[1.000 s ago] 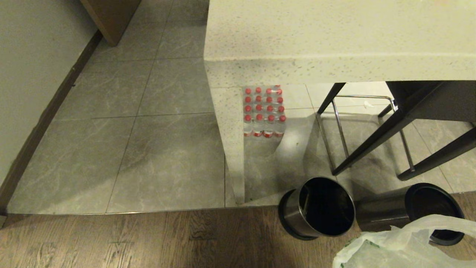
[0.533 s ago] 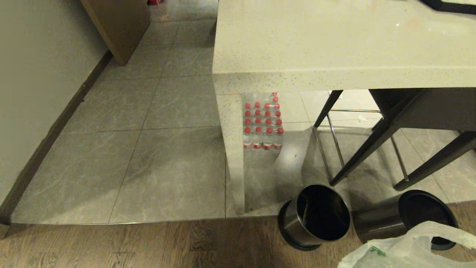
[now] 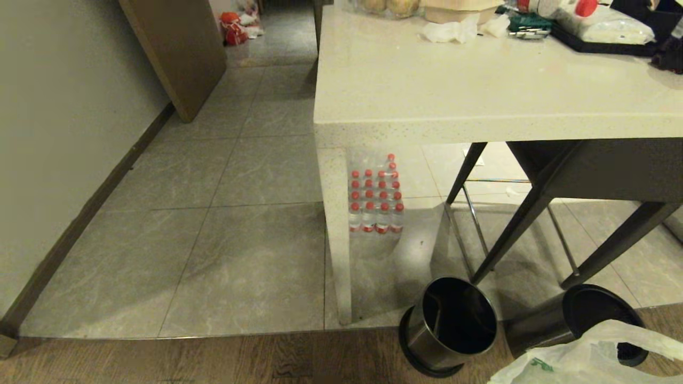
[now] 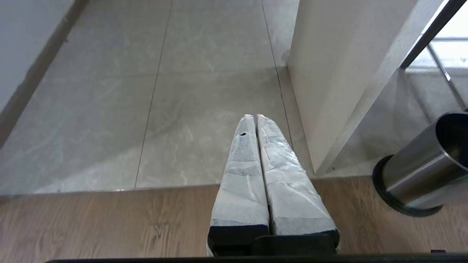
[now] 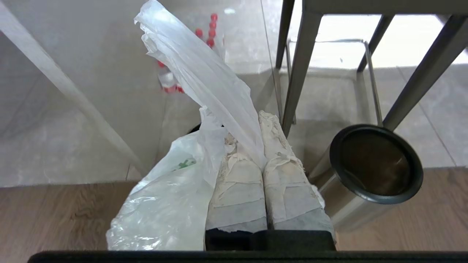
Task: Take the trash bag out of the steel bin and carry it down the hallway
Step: Put the trash bag at the door
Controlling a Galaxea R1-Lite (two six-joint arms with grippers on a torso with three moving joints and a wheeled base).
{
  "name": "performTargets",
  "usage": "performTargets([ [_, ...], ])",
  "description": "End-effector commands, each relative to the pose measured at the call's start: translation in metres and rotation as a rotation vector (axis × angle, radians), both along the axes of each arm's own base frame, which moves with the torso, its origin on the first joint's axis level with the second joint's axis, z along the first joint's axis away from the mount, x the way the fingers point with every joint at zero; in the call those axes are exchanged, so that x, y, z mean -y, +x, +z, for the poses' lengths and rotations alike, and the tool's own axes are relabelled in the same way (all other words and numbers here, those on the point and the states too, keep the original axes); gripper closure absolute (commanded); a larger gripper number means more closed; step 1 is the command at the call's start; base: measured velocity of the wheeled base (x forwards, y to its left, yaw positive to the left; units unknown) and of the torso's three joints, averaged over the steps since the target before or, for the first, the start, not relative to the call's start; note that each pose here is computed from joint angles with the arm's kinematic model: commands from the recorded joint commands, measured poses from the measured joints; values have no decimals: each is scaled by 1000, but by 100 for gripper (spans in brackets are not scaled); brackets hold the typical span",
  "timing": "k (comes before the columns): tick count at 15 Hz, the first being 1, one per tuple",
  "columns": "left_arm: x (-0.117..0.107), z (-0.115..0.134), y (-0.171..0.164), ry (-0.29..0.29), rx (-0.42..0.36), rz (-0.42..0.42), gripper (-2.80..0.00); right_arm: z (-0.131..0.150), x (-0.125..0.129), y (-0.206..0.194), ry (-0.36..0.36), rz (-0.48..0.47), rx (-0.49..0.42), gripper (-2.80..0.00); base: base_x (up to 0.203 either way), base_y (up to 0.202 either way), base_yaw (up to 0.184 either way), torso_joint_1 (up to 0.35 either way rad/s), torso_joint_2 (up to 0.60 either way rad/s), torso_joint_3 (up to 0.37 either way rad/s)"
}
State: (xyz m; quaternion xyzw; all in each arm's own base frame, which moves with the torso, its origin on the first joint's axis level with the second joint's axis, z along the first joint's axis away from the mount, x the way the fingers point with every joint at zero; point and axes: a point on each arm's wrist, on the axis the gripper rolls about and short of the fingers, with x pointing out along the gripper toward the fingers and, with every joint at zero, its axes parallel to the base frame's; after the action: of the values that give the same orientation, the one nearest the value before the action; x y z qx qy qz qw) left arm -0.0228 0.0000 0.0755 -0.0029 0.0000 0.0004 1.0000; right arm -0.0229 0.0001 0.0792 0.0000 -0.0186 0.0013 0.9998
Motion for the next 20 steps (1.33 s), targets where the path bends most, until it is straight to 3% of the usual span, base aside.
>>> performTargets([
  [1,0,0,0,1,-1,1,0,-3,0,1,0,1,-14,0,0,0,0,6,2,203],
  [20,0,0,0,0,-2,1,0,-3,0,1,0,1,-14,0,0,0,0,2,2,204],
])
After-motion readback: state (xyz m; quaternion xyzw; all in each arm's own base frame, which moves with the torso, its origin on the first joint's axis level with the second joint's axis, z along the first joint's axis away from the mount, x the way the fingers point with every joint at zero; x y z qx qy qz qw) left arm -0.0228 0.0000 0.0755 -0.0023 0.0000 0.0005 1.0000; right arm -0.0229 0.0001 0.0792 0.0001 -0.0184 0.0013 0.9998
